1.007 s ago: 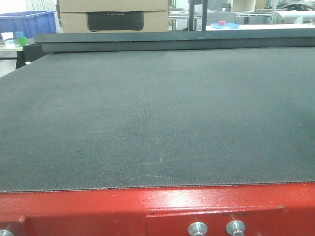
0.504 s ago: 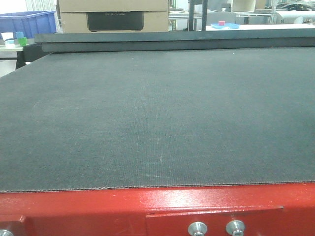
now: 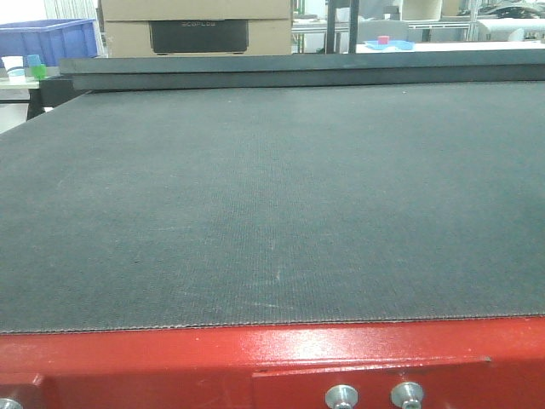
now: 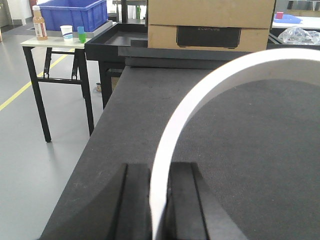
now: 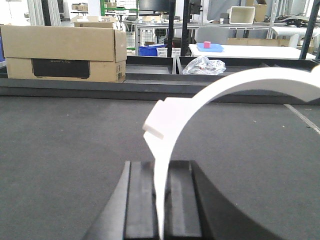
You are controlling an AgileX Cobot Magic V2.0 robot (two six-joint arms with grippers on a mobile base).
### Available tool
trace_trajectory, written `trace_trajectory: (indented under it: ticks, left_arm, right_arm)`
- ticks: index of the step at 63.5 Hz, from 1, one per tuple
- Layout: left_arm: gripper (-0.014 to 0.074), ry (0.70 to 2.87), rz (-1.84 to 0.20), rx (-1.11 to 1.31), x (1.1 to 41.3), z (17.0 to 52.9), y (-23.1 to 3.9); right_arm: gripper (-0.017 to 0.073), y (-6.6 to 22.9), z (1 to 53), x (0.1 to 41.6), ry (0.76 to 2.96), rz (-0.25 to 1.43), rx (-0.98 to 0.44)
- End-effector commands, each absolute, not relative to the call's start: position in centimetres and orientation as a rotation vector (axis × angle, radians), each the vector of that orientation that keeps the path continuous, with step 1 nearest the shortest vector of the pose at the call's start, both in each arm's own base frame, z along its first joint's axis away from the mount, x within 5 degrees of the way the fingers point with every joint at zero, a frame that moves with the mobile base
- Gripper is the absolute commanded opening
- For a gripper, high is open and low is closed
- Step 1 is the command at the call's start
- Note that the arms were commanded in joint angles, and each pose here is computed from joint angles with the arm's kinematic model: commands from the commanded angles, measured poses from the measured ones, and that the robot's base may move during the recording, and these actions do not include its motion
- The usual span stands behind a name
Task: Grab PVC pipe and place in blue bin
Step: 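Lift the pipe off the table with both grippers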
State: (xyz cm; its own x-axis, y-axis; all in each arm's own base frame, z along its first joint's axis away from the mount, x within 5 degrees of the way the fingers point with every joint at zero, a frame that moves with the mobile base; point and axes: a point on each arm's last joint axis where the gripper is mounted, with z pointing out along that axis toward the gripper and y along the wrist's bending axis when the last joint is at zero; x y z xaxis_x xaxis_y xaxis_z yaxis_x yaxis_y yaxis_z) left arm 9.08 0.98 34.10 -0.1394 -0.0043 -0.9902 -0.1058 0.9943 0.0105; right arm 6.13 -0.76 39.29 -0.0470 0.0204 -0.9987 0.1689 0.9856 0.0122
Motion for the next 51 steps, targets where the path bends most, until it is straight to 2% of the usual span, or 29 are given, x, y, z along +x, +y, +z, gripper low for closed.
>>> trace_trajectory:
  ticks: [1,51]
  left_arm:
    - [-0.0111,1.672,0.076,-0.096,8.98,34.42,0.97]
    - [-0.0111,1.67,0.076,-0.096,8.98,34.44,0.97]
  right_arm:
    - [-0.0169,-0.79,39.51,6.04,1.589,-0.131,0.144]
    - [-0.0169,-0.79,39.51,6.04,1.589,-0.131,0.144]
